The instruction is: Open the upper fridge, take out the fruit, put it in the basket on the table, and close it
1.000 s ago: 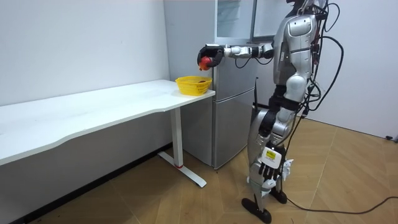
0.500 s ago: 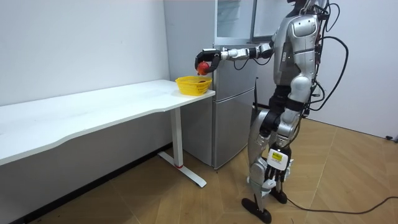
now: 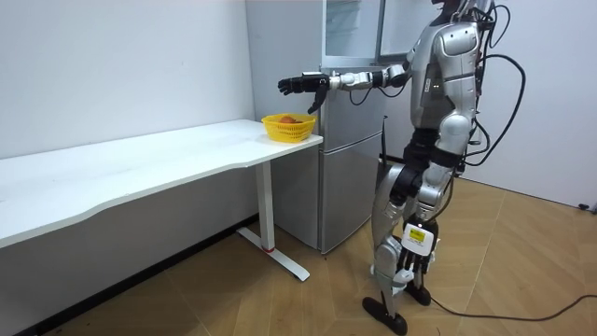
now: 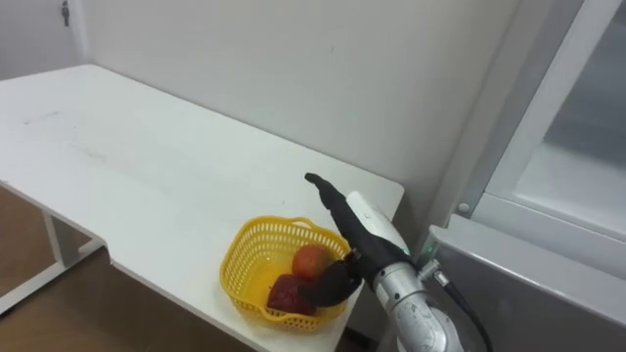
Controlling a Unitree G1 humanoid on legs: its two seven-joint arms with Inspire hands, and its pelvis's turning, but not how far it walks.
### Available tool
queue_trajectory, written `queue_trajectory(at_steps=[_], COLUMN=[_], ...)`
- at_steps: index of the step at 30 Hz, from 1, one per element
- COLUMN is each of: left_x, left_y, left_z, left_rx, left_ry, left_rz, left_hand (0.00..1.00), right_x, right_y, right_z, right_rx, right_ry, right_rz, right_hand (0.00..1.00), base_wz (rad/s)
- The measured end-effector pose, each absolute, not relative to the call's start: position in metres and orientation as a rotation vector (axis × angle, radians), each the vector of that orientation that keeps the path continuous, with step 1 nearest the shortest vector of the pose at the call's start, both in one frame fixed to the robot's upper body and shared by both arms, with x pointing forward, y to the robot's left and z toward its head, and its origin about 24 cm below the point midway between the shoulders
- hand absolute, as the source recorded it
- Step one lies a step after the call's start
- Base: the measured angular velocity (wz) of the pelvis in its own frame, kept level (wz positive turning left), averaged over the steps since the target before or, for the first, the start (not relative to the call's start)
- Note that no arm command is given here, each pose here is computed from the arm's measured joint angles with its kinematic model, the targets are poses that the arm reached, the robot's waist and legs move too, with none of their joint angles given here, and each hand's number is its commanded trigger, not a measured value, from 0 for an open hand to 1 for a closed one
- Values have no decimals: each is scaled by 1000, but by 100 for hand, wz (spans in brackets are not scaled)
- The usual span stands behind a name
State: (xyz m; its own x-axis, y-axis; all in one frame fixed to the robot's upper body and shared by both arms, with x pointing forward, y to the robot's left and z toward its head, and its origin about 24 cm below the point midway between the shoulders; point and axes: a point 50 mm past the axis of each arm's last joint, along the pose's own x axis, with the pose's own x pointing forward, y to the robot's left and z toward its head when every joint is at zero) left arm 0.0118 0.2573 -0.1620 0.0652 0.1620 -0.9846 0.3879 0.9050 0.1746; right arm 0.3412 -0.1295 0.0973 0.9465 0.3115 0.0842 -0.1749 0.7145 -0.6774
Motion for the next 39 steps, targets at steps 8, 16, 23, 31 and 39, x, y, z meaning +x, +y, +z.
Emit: queue_trajectory(at_steps=[8,16,23,31,39], left_x=[19,23,20,15,15], left_y=[256,255,255,253,244], left_z=[-161,-161,-160,-161,-164], left_rx=[454,458,465,465,442], left_ry=[1486,1465,1463,1470,1443], left_rz=[-179,-178,-175,-171,-178], left_hand=[0,0,0,0,0], right_x=[342,342,342,342,313], right_y=[-131,-131,-129,-127,-108], right_z=[94,94,97,121,183], right_rx=[-733,-711,-648,-589,-526], right_ry=[-178,-173,-178,-279,-628], right_rz=[267,267,268,219,194], right_hand=[0,0,0,0,0], base_wz=[0,0,0,-3,-18])
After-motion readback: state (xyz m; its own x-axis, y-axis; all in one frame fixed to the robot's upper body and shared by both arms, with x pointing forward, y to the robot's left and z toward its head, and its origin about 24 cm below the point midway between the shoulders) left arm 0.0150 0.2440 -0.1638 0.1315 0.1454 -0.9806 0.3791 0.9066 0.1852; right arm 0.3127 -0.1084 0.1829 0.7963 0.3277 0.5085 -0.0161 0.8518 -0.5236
